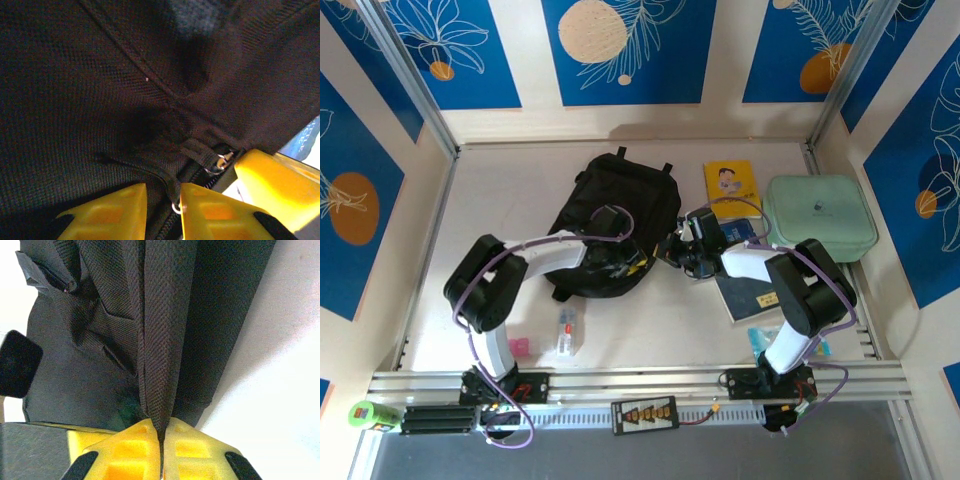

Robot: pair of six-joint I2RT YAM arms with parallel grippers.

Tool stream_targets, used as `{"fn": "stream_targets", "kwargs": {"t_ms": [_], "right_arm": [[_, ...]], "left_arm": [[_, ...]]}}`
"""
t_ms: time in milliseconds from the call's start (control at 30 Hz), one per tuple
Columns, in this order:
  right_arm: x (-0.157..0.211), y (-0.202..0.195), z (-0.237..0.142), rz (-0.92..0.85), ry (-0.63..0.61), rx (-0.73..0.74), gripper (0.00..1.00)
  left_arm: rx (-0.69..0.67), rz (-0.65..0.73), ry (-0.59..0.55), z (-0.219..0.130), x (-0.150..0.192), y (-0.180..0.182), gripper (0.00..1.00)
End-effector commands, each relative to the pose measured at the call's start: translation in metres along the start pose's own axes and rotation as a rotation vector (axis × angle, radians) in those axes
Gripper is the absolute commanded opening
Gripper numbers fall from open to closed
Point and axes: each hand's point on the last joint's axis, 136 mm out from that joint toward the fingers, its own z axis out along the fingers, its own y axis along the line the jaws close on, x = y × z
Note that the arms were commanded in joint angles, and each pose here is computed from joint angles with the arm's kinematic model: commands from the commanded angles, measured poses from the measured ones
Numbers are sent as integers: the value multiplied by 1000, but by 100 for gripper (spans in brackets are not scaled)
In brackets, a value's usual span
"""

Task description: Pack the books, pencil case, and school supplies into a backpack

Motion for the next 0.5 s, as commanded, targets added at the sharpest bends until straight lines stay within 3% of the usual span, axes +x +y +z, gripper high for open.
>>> {"fn": "stream_targets", "kwargs": {"t_ms": [0,467], "right_arm": [[13,-4,6,24,49,-1,8],[17,0,6,14,63,-11,8]], "left_arm": [[15,16,15,5,6,-9,24],[14,38,-48,8,-8,-11,21]]}}
